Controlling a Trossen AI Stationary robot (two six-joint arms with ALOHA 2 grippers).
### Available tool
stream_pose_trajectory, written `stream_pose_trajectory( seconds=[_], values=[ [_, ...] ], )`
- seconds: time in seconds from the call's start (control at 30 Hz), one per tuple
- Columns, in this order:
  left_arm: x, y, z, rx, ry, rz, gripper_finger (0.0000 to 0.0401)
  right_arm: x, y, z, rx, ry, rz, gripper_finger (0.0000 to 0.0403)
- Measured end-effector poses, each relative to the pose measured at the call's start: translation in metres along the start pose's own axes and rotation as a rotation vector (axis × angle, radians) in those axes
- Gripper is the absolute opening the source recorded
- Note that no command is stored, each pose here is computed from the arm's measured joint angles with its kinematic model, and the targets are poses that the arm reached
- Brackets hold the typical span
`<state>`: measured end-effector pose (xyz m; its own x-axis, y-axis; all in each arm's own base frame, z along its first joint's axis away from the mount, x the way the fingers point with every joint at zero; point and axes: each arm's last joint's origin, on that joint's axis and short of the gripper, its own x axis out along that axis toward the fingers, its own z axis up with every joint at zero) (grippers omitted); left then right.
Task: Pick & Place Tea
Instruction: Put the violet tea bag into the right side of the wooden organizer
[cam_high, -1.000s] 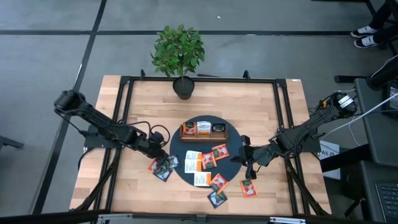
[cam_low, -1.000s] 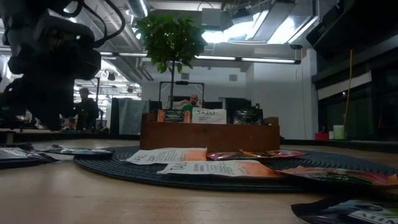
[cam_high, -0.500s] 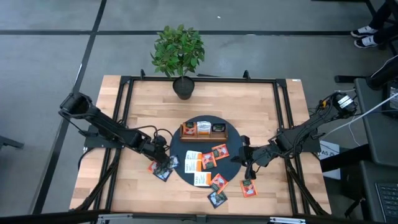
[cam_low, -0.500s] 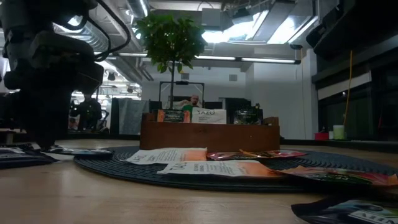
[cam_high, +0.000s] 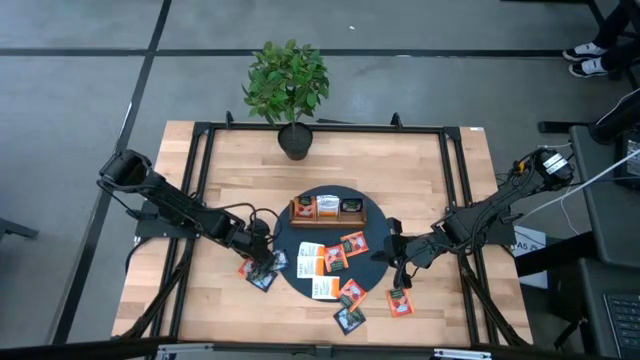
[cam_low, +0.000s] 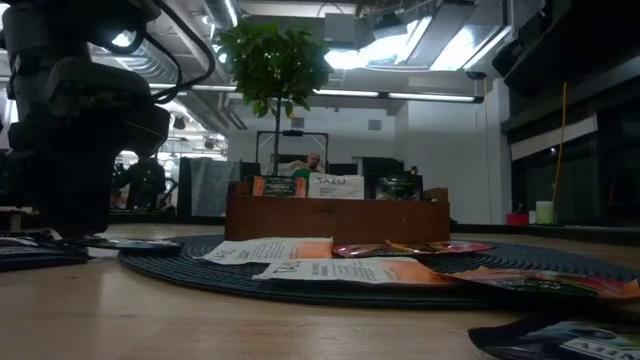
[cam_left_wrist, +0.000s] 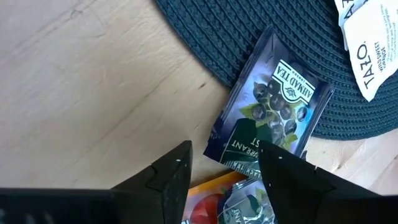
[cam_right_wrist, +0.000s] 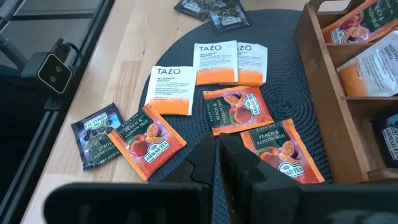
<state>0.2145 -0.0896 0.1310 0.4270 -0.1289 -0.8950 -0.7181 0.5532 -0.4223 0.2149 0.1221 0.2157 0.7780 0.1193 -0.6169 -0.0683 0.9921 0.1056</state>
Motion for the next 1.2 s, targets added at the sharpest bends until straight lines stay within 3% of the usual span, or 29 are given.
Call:
stream_pose_trajectory(
  seconds=[0.53, 1.2],
  values=[
    [0.002, -0.005, 0.001, 0.018, 0.01, -0.061, 0.0144, 0.0, 0.0, 0.0, 0.001, 0.0, 0.0, 0.0026],
    [0.013, 0.012, -0.004, 0.033, -0.03, -0.209, 0.0141, 0.0, 0.0, 0.0, 0.0, 0.0, 0.0, 0.0026]
  ],
)
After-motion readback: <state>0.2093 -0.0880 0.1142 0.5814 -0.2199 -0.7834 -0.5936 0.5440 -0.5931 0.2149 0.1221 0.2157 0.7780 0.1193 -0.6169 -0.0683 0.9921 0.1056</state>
